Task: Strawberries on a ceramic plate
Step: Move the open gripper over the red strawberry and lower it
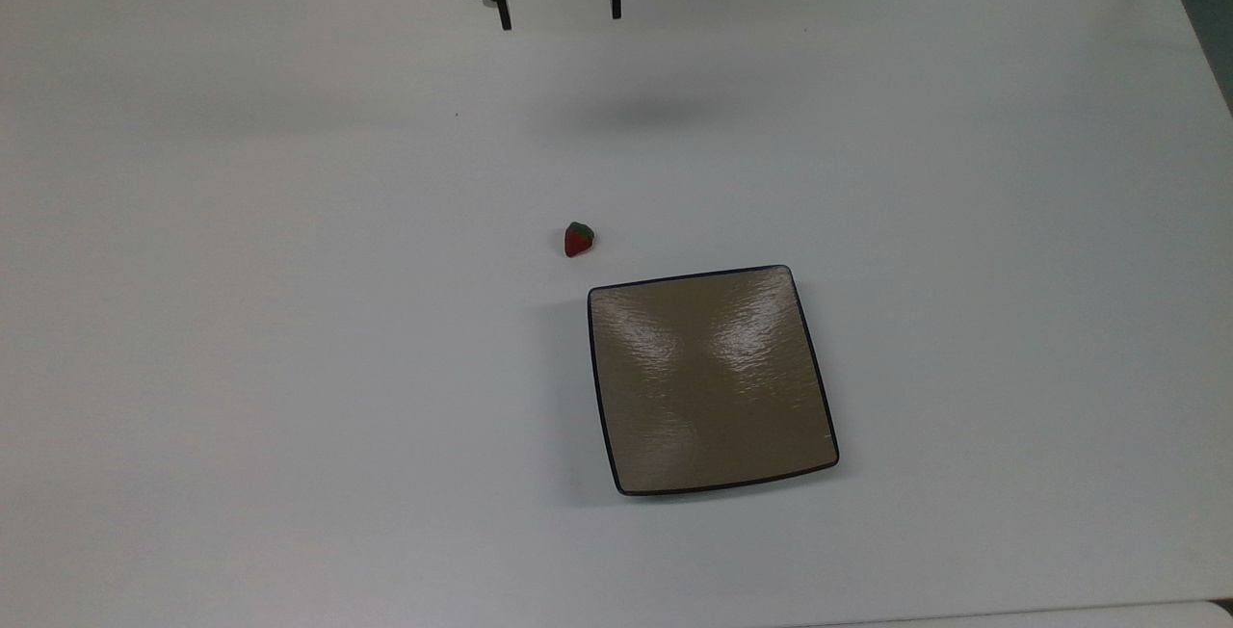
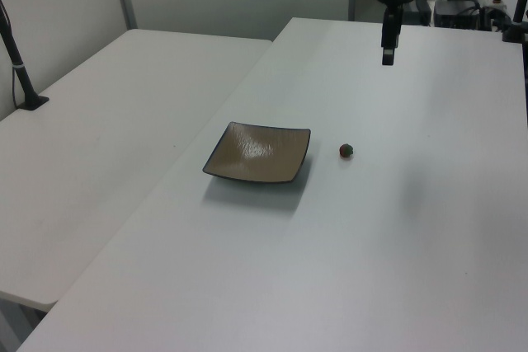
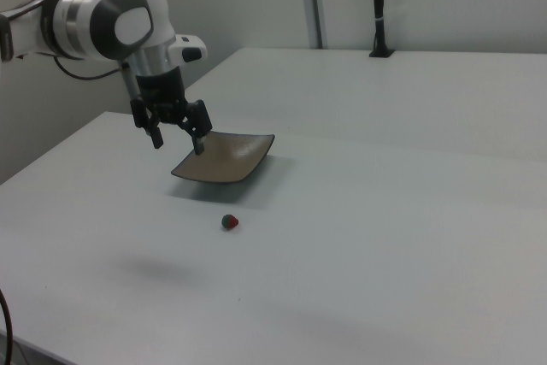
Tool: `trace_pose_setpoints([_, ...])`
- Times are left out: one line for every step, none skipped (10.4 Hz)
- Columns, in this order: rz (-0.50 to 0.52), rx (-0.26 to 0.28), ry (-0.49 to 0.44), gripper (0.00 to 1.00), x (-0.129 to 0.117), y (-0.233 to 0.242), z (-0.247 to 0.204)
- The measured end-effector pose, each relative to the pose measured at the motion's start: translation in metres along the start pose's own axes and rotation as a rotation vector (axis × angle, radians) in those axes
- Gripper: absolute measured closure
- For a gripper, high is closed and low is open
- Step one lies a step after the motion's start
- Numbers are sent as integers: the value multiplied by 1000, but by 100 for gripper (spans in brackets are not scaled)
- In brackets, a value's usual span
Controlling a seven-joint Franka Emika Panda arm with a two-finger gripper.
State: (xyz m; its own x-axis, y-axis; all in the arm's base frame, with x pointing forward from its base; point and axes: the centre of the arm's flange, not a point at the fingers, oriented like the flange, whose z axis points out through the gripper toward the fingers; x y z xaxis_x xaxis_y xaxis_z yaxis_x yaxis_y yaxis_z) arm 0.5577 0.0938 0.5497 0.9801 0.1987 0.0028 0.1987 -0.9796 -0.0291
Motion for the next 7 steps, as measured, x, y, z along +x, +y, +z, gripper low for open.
trace_pose_setpoints([-18, 0, 1, 0, 1, -1, 7])
trace_pose_setpoints([-29, -1, 9, 0, 3, -3, 13])
trace_pose_setpoints([-33, -1, 15, 0, 4, -4, 17])
trace_pose_setpoints([-34, -2, 25, 0, 5, -4, 24])
trace_pose_setpoints([-34, -3, 45, 0, 6, -4, 33])
trace_pose_setpoints([-33, -4, 65, 0, 8, -4, 43])
trace_pose_setpoints([-33, -5, 78, 0, 10, -3, 52])
